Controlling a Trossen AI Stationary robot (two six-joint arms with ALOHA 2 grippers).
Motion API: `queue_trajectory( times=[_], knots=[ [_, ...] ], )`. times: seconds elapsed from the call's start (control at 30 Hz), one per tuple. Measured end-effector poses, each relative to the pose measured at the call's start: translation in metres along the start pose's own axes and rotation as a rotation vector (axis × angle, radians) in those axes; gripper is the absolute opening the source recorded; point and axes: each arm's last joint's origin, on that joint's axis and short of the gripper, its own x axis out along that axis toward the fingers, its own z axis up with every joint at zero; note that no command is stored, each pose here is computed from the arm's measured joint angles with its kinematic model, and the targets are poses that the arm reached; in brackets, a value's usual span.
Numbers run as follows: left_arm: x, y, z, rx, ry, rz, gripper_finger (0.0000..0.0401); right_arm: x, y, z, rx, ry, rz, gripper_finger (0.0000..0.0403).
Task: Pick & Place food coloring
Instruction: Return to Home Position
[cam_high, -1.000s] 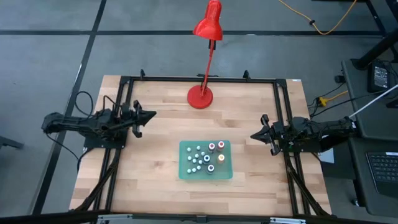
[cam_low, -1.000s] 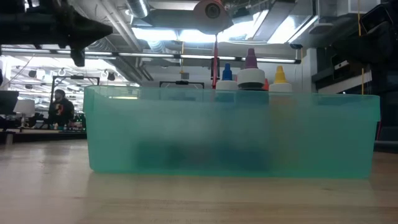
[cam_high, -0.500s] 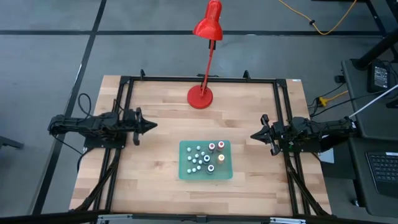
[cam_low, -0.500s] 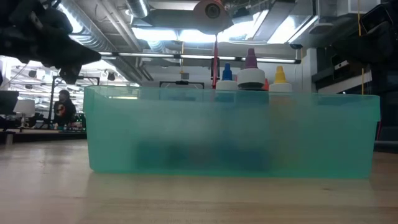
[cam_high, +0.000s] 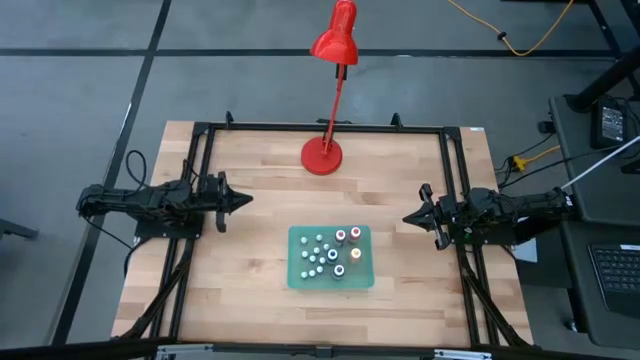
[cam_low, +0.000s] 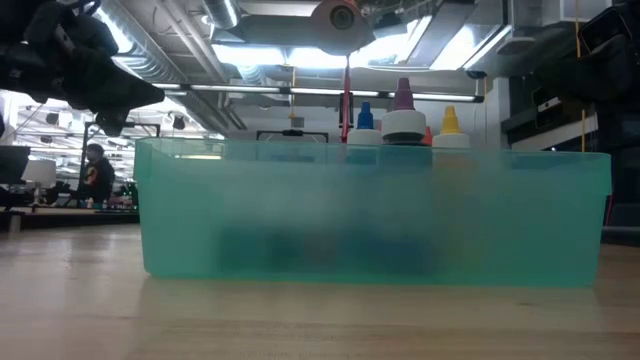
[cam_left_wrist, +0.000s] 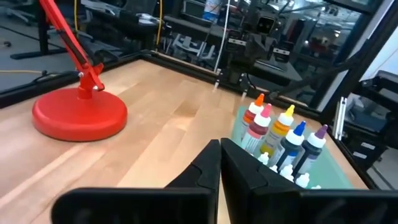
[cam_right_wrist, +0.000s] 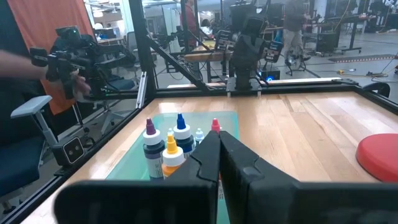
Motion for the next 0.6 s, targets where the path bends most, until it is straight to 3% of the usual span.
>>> queue_trajectory(
  times=[0.6],
  knots=[
    [0.0000, -0.0006, 0.0006, -0.015, -0.004, -0.014, 0.0011, 0.0000, 0.0000, 0.0000, 0.000, 0.000, 0.000, 0.0012]
  ],
)
